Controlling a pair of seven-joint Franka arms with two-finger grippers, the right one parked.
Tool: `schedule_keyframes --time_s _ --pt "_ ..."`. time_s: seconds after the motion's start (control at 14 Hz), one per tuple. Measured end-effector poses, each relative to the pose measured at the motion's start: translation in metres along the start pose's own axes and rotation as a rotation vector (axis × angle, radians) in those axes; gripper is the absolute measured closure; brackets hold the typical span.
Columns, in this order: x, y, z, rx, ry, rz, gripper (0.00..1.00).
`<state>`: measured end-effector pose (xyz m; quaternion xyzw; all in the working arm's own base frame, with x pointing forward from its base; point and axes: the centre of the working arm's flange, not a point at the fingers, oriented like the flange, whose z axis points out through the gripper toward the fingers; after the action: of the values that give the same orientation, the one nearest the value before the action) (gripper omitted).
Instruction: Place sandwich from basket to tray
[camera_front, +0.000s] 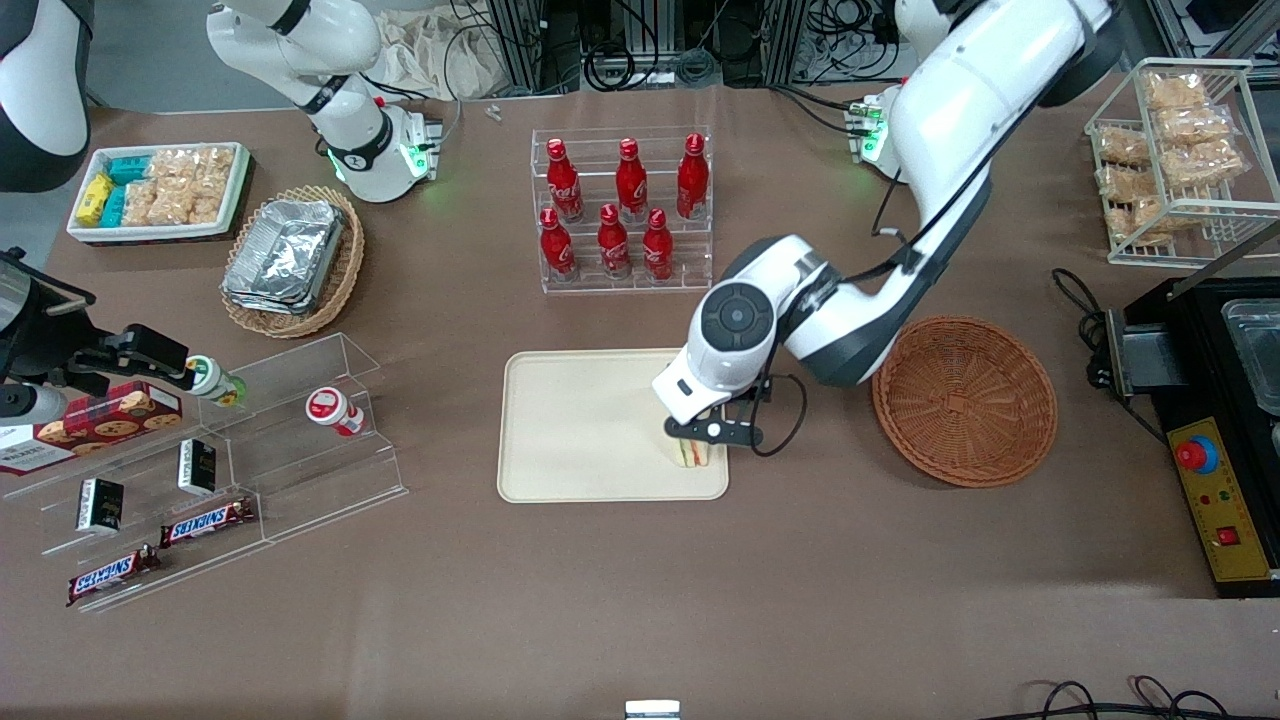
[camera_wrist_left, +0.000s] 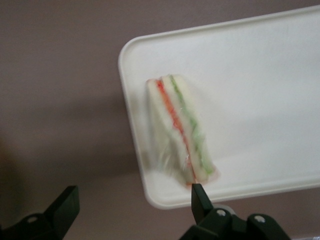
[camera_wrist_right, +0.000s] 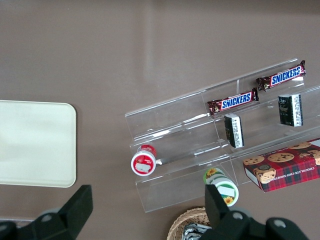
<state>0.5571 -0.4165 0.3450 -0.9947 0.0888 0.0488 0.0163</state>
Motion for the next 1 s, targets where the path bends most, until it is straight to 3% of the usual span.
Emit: schedule_keyframes --time_s 0.14,0.57,0.79,1.0 --pt "-0.007 -0.027 -0.041 0.052 -0.009 0.018 0.00" --pt "-0.015 -0.168 -0.142 0.049 -0.043 0.080 0.00" --pt "-0.026 -0.242 -0.182 0.076 -0.025 0.087 0.00" --pt "-0.036 -0.314 -0.208 0.088 0.003 -0.005 0.00"
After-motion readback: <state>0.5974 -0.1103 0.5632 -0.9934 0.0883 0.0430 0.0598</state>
